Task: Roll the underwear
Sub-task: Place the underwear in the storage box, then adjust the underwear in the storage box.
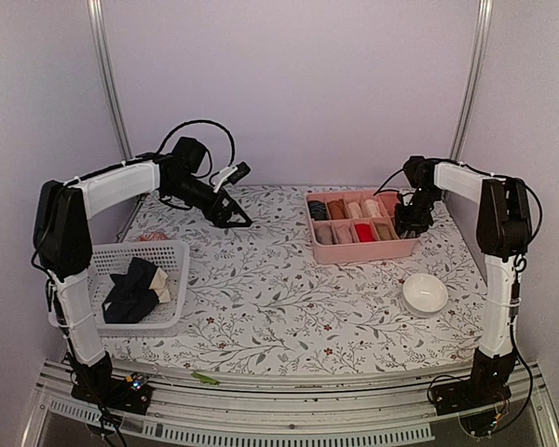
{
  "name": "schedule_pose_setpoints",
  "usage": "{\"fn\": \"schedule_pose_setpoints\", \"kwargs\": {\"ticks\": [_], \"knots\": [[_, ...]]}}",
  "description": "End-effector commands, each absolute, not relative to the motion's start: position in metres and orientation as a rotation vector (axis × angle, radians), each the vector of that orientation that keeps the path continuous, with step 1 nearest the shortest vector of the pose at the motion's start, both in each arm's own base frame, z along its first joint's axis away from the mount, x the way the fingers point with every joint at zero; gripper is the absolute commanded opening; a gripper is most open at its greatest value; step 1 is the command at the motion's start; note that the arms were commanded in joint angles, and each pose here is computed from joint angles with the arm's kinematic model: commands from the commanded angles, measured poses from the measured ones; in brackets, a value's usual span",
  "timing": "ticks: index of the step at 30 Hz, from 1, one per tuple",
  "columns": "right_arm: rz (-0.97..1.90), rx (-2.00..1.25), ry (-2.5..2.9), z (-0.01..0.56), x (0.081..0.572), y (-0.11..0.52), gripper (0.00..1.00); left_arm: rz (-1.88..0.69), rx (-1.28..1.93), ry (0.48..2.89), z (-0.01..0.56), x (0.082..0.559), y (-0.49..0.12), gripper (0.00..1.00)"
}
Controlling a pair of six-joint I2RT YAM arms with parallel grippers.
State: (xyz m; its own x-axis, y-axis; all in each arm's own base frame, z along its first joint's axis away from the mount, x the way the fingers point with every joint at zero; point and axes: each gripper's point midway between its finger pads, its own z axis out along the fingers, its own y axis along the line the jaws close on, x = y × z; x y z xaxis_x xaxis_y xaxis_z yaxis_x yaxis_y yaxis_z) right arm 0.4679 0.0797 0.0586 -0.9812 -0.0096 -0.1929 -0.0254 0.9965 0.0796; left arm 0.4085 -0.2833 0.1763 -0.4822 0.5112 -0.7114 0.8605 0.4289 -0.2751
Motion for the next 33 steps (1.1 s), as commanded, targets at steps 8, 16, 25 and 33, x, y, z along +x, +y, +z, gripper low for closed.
{"fn": "schedule_pose_setpoints", "kwargs": {"ticks": [8, 16, 25, 33], "knots": [[0.09, -0.012, 3.008, 0.076, 0.453, 0.071, 0.59, -0.863, 1.135, 2.11, 0.196, 0.412, -0.282, 0.96], [0.083, -0.014, 2.999, 0.078, 0.453, 0.071, 0.66, -0.872, 1.131, 2.109, 0.196, 0.414, -0.283, 0.96], [0.081, 0.006, 2.901, 0.124, 0.46, 0.069, 0.59, -0.891, 1.132, 2.108, 0.196, 0.413, -0.284, 0.96], [0.079, 0.015, 2.823, 0.148, 0.472, 0.069, 0.48, -0.892, 1.129, 2.107, 0.197, 0.415, -0.285, 0.96]]}}
